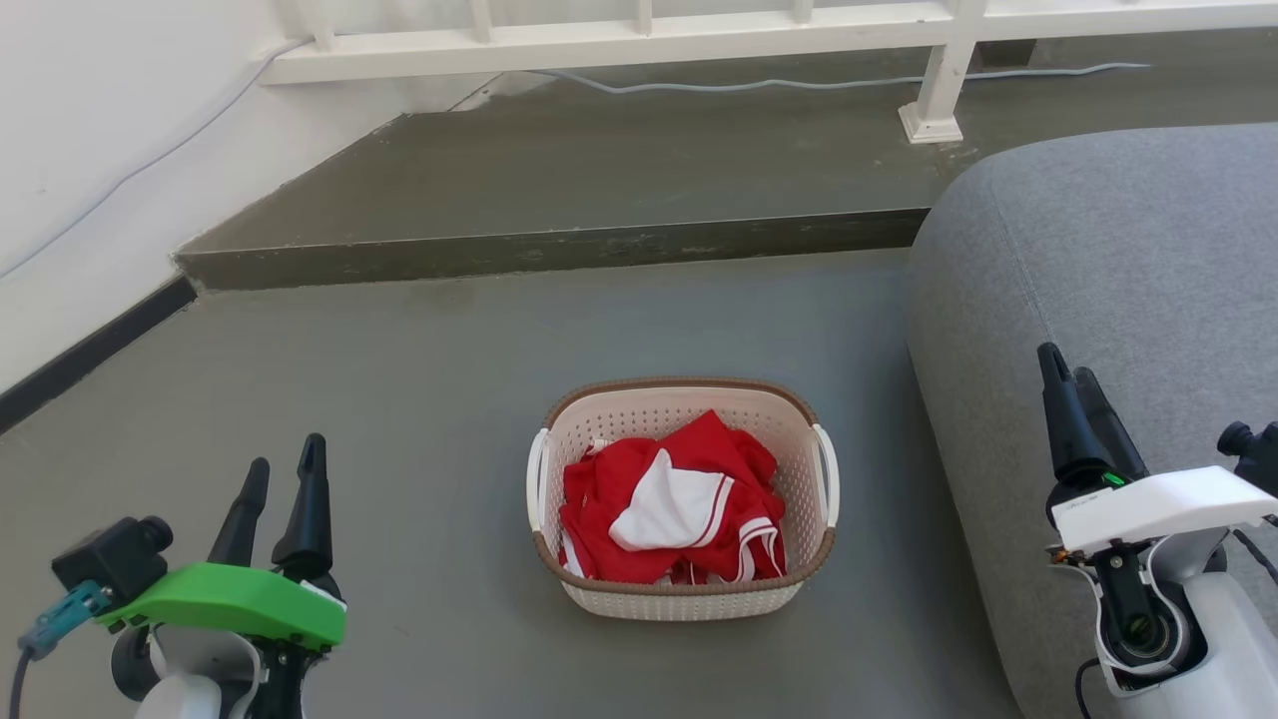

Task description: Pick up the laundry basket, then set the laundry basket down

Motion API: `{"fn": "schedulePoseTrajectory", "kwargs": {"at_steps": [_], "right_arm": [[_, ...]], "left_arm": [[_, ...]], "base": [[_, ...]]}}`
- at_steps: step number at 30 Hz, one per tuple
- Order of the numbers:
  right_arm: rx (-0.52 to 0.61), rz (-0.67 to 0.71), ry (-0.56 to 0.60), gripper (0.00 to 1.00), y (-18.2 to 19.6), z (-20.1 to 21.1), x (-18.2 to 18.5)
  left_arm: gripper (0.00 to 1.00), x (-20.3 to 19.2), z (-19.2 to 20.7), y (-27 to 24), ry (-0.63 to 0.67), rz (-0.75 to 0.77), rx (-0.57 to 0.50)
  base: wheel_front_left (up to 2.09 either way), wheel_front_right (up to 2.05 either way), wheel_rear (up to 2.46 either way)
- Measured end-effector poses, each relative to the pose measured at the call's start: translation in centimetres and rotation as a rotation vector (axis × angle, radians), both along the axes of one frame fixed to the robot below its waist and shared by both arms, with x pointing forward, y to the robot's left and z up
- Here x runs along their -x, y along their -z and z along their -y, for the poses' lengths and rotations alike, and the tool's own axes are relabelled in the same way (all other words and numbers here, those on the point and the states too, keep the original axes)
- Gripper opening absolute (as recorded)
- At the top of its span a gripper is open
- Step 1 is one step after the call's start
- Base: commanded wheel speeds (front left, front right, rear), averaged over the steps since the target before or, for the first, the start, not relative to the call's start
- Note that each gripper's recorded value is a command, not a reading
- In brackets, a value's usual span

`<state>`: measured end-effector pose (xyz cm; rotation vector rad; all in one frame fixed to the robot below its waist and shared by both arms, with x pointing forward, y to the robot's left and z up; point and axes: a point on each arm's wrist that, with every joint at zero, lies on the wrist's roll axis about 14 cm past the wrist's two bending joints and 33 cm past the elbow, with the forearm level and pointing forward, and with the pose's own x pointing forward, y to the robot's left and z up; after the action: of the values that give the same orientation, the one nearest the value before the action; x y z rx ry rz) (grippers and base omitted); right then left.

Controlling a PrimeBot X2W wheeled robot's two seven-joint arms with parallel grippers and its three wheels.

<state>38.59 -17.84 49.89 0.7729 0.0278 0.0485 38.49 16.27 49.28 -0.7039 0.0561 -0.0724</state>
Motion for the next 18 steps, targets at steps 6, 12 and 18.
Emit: {"fn": "schedulePoseTrajectory", "kwargs": {"at_steps": [6,12,18], "right_arm": [[0.118,0.007,-0.012,1.00,0.1,-0.4,0.0],[0.207,0.021,-0.011,1.00,0.0,-0.6,0.0],[0.283,0.045,-0.020,1.00,-0.2,-1.0,0.0]], "left_arm": [[1.00,0.0,0.8,-0.4,0.020,0.029,-0.117],[1.00,0.0,1.3,-0.7,0.037,0.057,-0.215],[1.00,-0.1,2.1,-1.4,0.055,0.104,-0.296]], "base": [[0.00,0.00,0.00],[0.00,0.00,0.00],[0.00,0.00,0.00]]}}
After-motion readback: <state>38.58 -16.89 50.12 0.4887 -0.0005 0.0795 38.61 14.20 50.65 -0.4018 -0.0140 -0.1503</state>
